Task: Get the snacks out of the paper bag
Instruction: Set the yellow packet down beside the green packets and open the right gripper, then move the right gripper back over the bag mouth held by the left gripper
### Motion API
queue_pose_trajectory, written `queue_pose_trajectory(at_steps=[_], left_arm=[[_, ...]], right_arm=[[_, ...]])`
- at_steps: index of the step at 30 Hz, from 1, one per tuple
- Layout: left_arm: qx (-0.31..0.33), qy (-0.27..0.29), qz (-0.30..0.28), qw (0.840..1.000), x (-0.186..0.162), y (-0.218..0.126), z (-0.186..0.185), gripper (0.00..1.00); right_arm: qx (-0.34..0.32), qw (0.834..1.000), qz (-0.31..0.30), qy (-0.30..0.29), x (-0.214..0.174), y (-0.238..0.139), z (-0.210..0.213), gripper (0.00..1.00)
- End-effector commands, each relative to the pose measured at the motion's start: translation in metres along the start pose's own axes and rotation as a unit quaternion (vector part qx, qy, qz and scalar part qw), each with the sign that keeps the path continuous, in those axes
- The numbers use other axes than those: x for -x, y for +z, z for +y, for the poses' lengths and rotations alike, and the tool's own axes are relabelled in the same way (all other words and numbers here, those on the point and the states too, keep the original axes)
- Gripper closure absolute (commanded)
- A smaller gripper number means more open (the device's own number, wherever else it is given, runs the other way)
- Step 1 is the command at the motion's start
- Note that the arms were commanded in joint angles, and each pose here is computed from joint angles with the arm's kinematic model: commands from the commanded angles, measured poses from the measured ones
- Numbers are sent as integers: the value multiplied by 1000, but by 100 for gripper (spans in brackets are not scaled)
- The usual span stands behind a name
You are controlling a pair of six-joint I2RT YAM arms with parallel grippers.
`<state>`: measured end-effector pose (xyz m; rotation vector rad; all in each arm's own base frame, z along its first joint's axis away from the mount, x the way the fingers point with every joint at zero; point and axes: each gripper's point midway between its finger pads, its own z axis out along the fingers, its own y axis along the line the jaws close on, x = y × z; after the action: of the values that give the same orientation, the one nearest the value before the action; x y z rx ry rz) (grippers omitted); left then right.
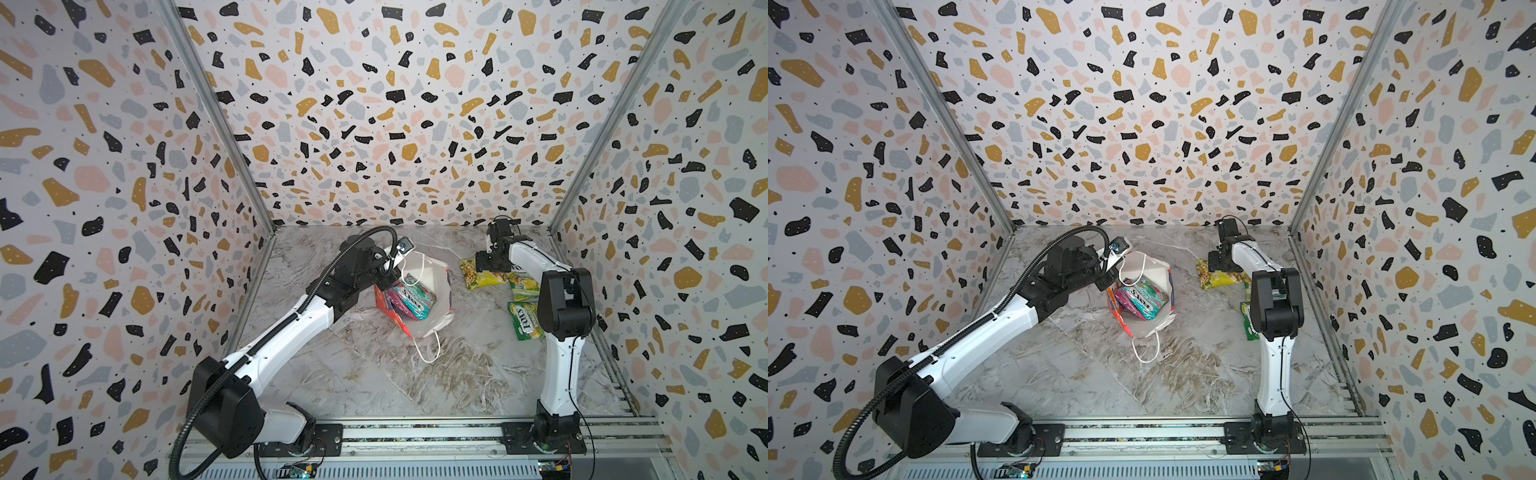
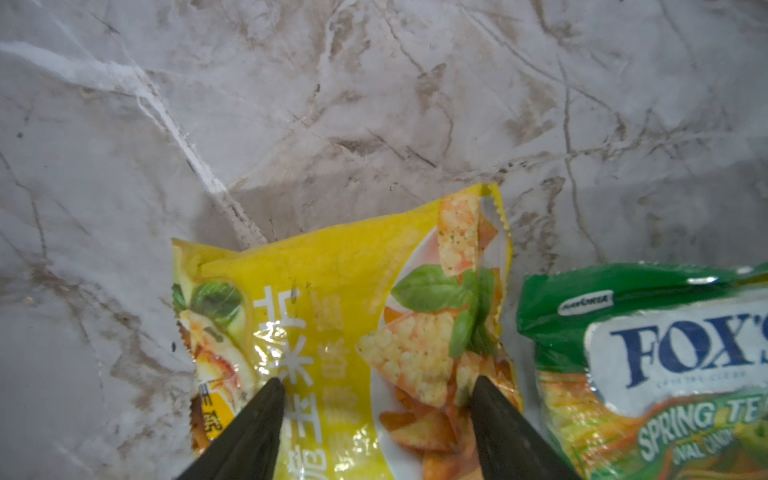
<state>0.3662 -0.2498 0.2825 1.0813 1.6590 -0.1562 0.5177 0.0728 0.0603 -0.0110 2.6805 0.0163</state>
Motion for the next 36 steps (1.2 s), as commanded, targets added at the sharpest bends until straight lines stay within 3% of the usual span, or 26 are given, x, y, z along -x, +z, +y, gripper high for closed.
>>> queue_pose_trajectory(at_steps=[1, 15, 21, 29, 36], left_arm=[[20, 7, -54, 998, 30, -7, 13, 100], [20, 5, -55, 998, 30, -7, 13, 100], [17, 4, -55, 998, 31, -7, 13, 100], [9, 5, -55, 998, 32, -7, 10, 100], [-3, 7, -52, 999, 31, -4, 7, 100]], right_arm=[[-16, 1000, 10, 11, -11, -9, -5, 29], [-31, 998, 3, 47, -22, -27, -24, 30], [-12, 998, -21, 52, -4, -45, -18, 30], [28, 994, -94, 43, 29, -110, 5, 30], [83, 980, -178, 25, 33, -176, 41, 33]])
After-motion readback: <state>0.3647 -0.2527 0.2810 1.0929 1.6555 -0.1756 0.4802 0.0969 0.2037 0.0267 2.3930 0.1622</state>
